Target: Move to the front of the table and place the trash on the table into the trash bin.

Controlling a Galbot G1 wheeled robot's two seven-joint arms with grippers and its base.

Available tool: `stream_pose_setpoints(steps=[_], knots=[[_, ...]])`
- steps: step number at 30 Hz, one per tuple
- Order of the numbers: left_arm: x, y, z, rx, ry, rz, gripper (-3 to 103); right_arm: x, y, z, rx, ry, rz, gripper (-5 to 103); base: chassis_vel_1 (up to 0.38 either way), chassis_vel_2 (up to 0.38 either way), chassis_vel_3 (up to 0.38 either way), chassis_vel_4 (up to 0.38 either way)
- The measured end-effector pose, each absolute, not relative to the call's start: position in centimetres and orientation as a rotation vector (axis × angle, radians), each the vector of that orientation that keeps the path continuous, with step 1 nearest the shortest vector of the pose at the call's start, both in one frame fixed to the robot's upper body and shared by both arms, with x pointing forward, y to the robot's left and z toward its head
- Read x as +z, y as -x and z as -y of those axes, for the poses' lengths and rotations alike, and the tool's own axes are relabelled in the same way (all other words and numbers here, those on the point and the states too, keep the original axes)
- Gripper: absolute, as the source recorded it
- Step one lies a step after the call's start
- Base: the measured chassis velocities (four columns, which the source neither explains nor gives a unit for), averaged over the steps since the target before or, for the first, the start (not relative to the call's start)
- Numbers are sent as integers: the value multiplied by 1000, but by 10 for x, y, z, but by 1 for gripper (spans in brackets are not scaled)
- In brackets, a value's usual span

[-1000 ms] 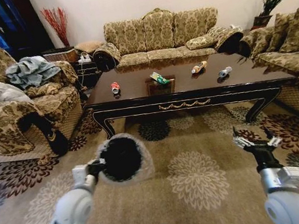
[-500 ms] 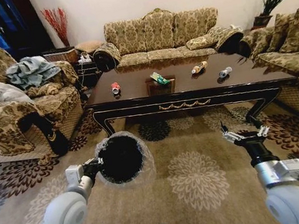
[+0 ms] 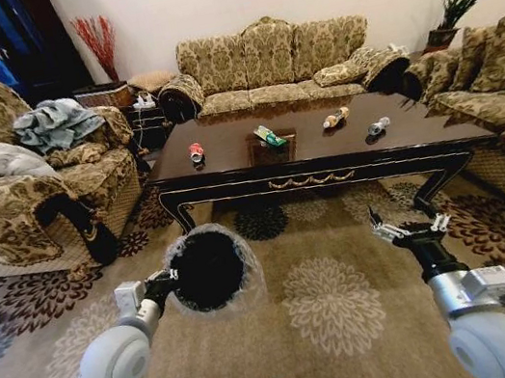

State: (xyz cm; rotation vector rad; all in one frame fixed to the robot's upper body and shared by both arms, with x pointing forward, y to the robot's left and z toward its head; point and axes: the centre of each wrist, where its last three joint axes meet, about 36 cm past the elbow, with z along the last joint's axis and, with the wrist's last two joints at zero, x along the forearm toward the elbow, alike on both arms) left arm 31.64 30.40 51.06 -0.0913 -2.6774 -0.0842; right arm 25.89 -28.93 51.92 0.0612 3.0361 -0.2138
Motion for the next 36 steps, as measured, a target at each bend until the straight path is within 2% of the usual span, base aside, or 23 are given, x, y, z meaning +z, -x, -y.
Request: stream_pose_setpoints(steps=[23,36], knots=[[516,-309,-300,-55,121,2752,2,518,-264,294,-163,-63,-3025,100,0,0,0,0],[515,-309,-300,-14,103,2785,2,516,-273,282,-180,-13,-3057,100,0,0,0,0]])
